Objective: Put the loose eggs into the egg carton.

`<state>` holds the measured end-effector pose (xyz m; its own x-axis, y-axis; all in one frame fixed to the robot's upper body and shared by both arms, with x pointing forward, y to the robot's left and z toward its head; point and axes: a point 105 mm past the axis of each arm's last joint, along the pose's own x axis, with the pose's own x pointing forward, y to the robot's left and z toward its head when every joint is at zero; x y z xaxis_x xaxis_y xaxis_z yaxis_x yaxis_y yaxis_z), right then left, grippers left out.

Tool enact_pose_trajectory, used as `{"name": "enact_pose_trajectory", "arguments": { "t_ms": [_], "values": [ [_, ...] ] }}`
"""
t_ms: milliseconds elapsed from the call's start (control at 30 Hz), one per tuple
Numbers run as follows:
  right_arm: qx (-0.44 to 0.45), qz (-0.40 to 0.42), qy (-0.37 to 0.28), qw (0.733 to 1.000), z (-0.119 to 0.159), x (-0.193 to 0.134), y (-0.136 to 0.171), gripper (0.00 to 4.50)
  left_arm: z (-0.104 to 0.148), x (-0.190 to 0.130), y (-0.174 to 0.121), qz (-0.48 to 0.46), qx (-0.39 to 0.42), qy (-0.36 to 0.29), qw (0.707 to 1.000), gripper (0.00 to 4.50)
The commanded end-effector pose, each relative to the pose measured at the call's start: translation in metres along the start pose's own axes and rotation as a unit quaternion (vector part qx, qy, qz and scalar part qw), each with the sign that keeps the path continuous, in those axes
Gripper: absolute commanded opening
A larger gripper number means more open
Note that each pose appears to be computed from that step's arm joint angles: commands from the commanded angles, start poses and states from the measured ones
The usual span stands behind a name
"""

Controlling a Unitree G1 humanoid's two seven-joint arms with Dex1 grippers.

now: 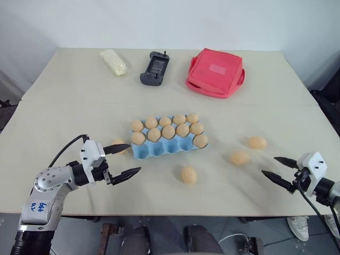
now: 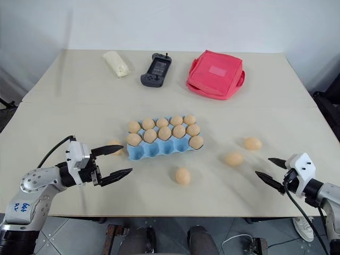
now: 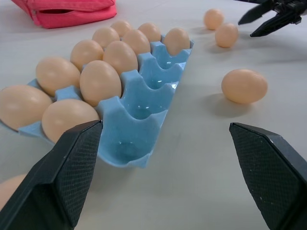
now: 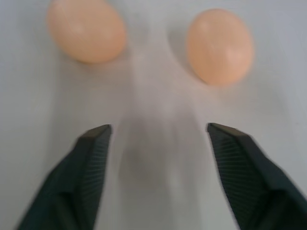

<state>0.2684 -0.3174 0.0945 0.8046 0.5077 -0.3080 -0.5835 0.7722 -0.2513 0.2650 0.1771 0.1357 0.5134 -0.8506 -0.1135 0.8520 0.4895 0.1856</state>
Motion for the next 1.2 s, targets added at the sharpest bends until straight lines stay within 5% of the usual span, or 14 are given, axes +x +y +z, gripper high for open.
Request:
{"name": "enact_pose_trajectory", "arguments": {
  "t_ms": [33, 200, 433, 800, 1200],
  "values": [
    [-0.037, -0.006, -0.007, 0.999, 0.015, -0.001, -0.016, 4.47, 0.009, 0.004, -0.003, -0.013, 0.018, -0.014, 1.0, 4.5],
    [-0.041, -0.028, -0.033, 0.998, 0.036, 0.009, -0.035, 4.47, 0.01, 0.005, -0.003, -0.011, 0.019, -0.016, 1.0, 4.5],
    [-0.003, 0.024, -0.086, 0.996, 0.085, 0.059, -0.025, 4.47, 0.009, 0.006, -0.003, -0.009, 0.018, -0.018, 1.0, 4.5],
    [-0.027, -0.043, -0.051, 0.997, 0.095, 0.106, -0.059, 4.47, 0.014, 0.009, -0.007, -0.009, 0.019, -0.026, 0.999, 4.5],
    [0.009, -0.054, -0.018, 0.998, 0.089, 0.137, -0.063, 4.47, 0.015, 0.009, -0.009, -0.002, 0.017, -0.029, 0.999, 4.5]
  ]
}}
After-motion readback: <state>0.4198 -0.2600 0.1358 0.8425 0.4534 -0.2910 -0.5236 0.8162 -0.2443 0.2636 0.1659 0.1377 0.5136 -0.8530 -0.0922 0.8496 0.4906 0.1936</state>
